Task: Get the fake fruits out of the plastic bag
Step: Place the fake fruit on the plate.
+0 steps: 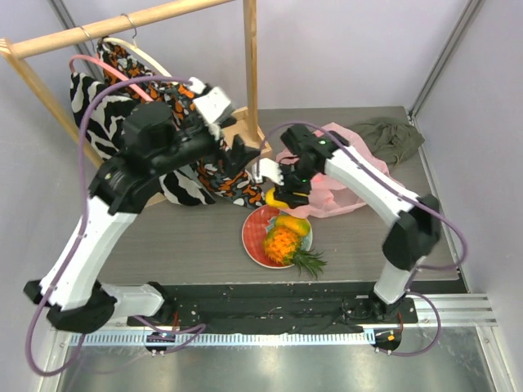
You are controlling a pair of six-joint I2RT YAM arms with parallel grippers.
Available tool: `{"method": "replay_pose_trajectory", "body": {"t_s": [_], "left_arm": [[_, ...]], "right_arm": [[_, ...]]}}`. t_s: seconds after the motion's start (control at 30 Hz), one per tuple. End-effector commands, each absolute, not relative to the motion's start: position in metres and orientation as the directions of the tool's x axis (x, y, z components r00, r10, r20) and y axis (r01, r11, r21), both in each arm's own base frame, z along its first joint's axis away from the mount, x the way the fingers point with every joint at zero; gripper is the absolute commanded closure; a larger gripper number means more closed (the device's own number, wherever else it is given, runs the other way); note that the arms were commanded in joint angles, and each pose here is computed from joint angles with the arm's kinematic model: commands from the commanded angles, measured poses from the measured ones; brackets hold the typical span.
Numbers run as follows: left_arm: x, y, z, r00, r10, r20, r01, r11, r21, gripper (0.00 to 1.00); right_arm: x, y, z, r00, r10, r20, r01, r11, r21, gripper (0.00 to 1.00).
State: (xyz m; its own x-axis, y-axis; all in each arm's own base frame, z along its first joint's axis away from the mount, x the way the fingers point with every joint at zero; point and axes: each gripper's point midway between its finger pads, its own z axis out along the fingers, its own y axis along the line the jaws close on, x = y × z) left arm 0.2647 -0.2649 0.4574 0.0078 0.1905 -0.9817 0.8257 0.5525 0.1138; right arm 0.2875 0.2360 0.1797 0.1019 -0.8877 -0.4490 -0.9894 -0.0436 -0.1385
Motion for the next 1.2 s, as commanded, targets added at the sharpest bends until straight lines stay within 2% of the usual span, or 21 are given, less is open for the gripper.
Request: {"method": "replay_pose_trajectory", "body": {"t_s": [0.0,0.1,0.27,0.3,0.47,0.57,0.67,0.83,0.9,1.03,1.17], "left_arm": [[0.286,-0.236,0.408,-0.117,0.281,-0.953,0.779,0.621,0.088,0.07],[0.297,-0.216,0.405,-0.153,0.255,-0.955,0.739,0.671,0.061,0.07],[0.302,-0.203,0.403,-0.161,0.244,-0.956,0.720,0.692,0.055,0.07],[0.303,-0.202,0.402,-0.164,0.242,-0.956,0.717,0.695,0.053,0.07],[0.311,-0.197,0.405,-0.162,0.221,-0.962,0.703,0.710,0.044,0.07],[0.317,-0.198,0.407,-0.171,0.204,-0.964,0.698,0.715,0.028,0.07],[0.323,-0.198,0.415,-0.158,0.191,-0.969,0.693,0.721,0.030,0.07],[0.330,-0.192,0.421,-0.151,0.184,-0.971,0.675,0.737,0.035,0.07],[0.331,-0.187,0.421,-0.155,0.179,-0.972,0.666,0.745,0.031,0.07],[0.334,-0.178,0.420,-0.169,0.159,-0.973,0.648,0.762,0.012,0.07],[0.340,-0.169,0.419,-0.192,0.121,-0.974,0.626,0.780,-0.026,0.07]], "right_arm": [[0.317,0.280,0.199,0.244,-0.849,-0.469,-0.960,-0.143,-0.240,0.52],[0.319,0.292,0.208,0.273,-0.849,-0.453,-0.953,-0.173,-0.250,0.52],[0.325,0.258,0.211,0.269,-0.918,-0.291,-0.932,-0.172,-0.320,0.55],[0.320,0.254,0.215,0.276,-0.916,-0.293,-0.930,-0.177,-0.321,0.55],[0.273,0.280,0.281,0.361,-0.827,-0.431,-0.907,-0.203,-0.370,0.53],[0.261,0.303,0.290,0.394,-0.785,-0.478,-0.898,-0.218,-0.382,0.53],[0.261,0.323,0.273,0.415,-0.766,-0.491,-0.896,-0.249,-0.369,0.53],[0.283,0.337,0.208,0.430,-0.796,-0.427,-0.896,-0.319,-0.308,0.56],[0.290,0.334,0.181,0.419,-0.812,-0.406,-0.904,-0.333,-0.267,0.56],[0.308,0.311,0.150,0.501,-0.813,-0.296,-0.860,-0.427,-0.279,0.58],[0.318,0.291,0.130,0.507,-0.820,-0.264,-0.859,-0.454,-0.239,0.56]]}}
